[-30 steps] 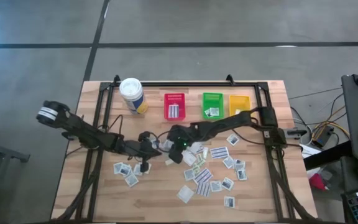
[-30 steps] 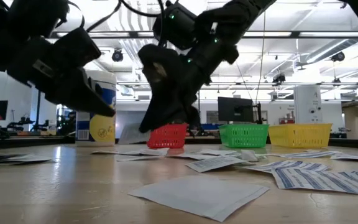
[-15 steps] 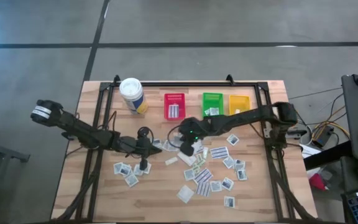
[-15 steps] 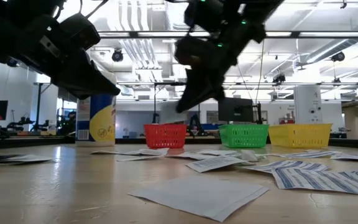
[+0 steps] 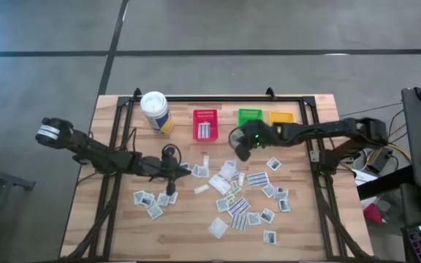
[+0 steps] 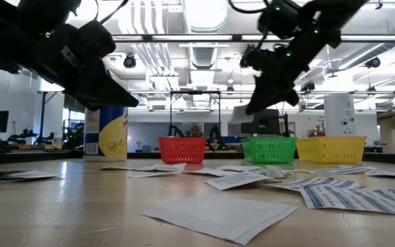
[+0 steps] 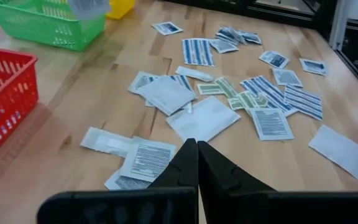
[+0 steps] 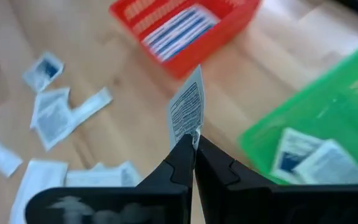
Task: Pick & Place First Aid Supplies
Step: Put the alcohol pad in the green bin
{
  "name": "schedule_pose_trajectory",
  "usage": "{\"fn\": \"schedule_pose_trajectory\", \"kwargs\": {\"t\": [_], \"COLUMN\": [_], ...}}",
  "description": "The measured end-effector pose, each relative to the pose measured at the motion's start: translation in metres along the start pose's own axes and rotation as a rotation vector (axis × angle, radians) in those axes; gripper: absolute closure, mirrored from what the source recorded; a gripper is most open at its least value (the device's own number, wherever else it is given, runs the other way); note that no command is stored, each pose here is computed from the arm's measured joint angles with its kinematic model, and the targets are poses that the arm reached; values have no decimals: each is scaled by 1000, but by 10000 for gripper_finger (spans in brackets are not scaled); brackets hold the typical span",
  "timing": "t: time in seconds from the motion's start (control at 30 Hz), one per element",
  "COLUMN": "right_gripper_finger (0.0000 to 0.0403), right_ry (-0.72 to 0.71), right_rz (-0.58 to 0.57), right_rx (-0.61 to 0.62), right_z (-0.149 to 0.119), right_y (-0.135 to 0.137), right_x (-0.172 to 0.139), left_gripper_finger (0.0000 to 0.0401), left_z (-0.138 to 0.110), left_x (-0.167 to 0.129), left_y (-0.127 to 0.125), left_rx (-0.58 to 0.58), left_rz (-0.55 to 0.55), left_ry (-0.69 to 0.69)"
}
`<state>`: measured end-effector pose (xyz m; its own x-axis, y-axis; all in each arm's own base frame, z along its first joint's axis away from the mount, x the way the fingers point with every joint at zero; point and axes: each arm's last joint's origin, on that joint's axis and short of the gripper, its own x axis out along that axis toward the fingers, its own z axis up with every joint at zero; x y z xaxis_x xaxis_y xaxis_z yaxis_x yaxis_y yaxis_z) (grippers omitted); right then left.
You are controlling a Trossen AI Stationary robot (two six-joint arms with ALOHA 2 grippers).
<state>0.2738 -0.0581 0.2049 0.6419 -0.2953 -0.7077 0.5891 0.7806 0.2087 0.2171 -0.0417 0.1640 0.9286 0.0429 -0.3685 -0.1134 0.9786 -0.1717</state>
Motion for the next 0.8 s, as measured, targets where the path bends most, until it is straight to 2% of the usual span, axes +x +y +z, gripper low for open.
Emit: {"fn": "schedule_pose_trajectory", "kwargs": {"t": [0.33,0.6,0.8], "right_gripper_finger": [394,394,394], "right_ry": [-128,-71,-5], "right_rz": [-91,-183,-202], "right_rx": [117,205,239], "right_z": [3,-8,-16], "right_y": [-55,-86,-89], "right_x": [-18,-6,9], "left_gripper_finger": [401,401,401], "left_z": [4,7,7], "left_x": [3,4,4], "left_y": [13,23,23], "left_rx": [-24,-39,-39], "left_rz": [54,94,96], "left_ry": [-15,-24,-24]}}
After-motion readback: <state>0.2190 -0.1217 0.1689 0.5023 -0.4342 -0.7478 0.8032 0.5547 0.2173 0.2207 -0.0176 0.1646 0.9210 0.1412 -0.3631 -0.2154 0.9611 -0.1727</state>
